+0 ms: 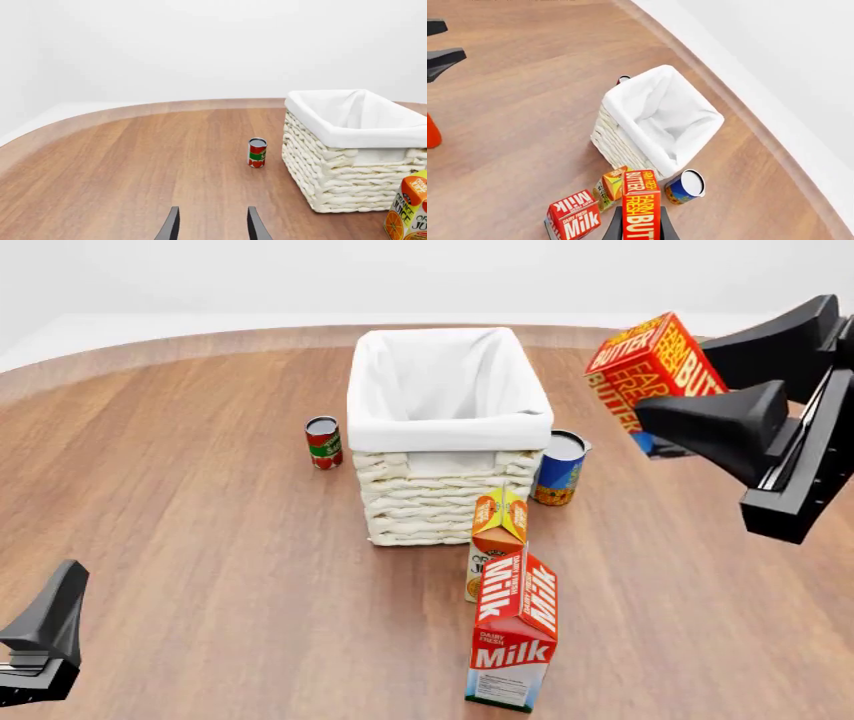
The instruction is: Pick up the butter and put it in the basket.
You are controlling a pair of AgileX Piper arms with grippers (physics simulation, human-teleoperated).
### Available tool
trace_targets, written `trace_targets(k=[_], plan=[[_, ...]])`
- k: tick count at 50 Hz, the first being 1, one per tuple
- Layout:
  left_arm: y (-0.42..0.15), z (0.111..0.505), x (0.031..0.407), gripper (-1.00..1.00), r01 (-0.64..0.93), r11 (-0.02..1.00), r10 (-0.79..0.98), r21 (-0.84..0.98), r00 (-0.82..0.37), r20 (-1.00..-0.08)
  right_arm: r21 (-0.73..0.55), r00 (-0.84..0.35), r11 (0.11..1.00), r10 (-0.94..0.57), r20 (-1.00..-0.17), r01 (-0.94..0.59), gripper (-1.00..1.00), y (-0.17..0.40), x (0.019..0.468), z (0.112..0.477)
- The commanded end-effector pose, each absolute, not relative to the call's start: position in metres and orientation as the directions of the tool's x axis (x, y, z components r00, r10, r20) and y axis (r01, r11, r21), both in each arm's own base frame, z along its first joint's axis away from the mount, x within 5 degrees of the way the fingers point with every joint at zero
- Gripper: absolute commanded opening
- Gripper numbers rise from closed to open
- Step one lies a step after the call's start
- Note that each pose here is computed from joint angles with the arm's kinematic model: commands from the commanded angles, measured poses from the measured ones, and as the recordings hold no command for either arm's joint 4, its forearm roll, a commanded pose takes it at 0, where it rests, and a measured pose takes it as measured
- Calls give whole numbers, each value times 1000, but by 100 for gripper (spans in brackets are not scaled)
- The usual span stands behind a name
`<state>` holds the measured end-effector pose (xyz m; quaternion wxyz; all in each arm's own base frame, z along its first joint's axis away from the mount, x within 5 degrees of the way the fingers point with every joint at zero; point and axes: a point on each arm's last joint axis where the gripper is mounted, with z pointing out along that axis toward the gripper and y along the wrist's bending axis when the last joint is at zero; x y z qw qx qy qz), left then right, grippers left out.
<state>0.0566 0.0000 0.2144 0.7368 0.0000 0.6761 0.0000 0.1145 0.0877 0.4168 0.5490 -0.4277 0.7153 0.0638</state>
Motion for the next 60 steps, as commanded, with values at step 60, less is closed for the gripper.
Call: trace_targets(k=[60], plan=[[0, 214, 57, 100, 0, 1000, 0, 0, 86, -996, -400, 72, 613, -488, -870, -681, -100, 115, 135, 464]])
